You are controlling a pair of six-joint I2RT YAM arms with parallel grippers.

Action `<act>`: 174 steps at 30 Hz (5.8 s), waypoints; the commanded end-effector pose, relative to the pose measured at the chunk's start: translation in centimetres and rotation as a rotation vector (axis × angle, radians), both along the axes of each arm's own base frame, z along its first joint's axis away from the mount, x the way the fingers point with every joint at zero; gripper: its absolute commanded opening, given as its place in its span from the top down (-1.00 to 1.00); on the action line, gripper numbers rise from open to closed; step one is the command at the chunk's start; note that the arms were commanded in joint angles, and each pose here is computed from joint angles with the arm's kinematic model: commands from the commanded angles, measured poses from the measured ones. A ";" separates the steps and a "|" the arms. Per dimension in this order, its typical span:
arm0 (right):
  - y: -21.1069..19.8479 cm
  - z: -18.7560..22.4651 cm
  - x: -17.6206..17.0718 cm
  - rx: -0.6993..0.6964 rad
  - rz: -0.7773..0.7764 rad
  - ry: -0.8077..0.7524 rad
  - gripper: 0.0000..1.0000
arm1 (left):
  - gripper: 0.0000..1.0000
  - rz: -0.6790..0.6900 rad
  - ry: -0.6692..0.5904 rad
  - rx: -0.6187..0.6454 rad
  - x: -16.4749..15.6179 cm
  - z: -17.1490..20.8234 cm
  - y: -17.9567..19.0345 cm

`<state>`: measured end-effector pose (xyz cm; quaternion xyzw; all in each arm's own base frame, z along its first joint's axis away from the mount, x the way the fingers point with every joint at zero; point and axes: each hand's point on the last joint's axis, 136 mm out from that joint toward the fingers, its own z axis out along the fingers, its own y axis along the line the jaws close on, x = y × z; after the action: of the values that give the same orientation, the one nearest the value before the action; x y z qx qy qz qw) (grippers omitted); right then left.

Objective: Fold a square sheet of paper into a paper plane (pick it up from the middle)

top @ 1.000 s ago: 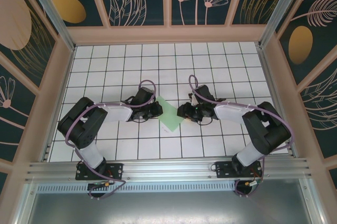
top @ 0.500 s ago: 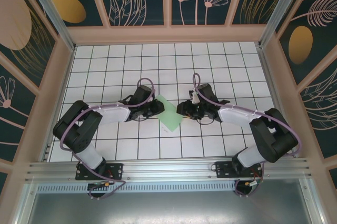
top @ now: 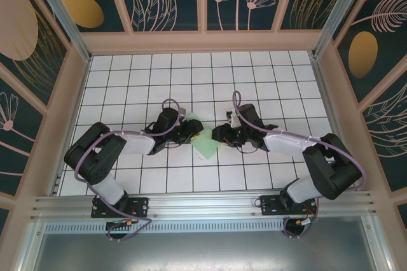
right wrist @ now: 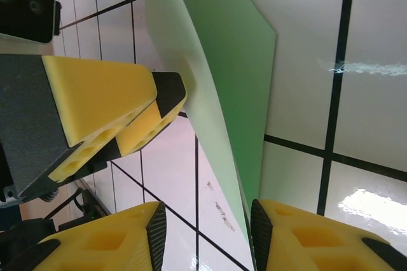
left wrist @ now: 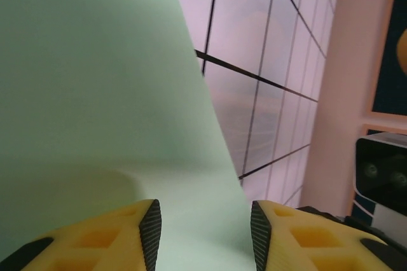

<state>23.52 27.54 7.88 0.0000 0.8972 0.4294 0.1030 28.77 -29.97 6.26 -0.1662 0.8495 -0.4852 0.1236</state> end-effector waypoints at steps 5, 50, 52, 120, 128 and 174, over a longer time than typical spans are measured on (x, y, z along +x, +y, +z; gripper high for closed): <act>0.4 1.3 -0.3 0.039 0.004 -0.044 0.12 | 0.04 -0.002 -0.002 -0.092 0.2 1.9 -1.4; 4.0 1.6 -0.2 0.102 0.090 -0.063 0.01 | 0.23 -0.073 0.086 -0.019 -2.6 -1.0 -2.0; 4.1 1.6 -0.1 0.102 0.089 -0.066 0.01 | 0.26 -0.082 0.090 -0.018 -2.9 -1.1 -2.0; -1.4 -3.3 -0.6 -0.152 -0.083 0.044 -0.03 | 0.82 -0.071 -0.027 0.319 -1.3 -2.6 3.1; -1.0 -4.1 -0.7 -0.177 -0.073 0.066 -0.08 | 0.84 -0.090 0.022 0.352 -2.1 -5.8 3.6; 4.0 0.3 -1.0 0.100 0.040 -0.002 -0.14 | 0.51 -0.064 -0.016 0.202 -2.1 -2.2 2.3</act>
<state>22.28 30.57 7.81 -0.0060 0.8833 0.4591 0.0946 26.54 -27.28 2.32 -0.1185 0.9126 -0.3719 0.1218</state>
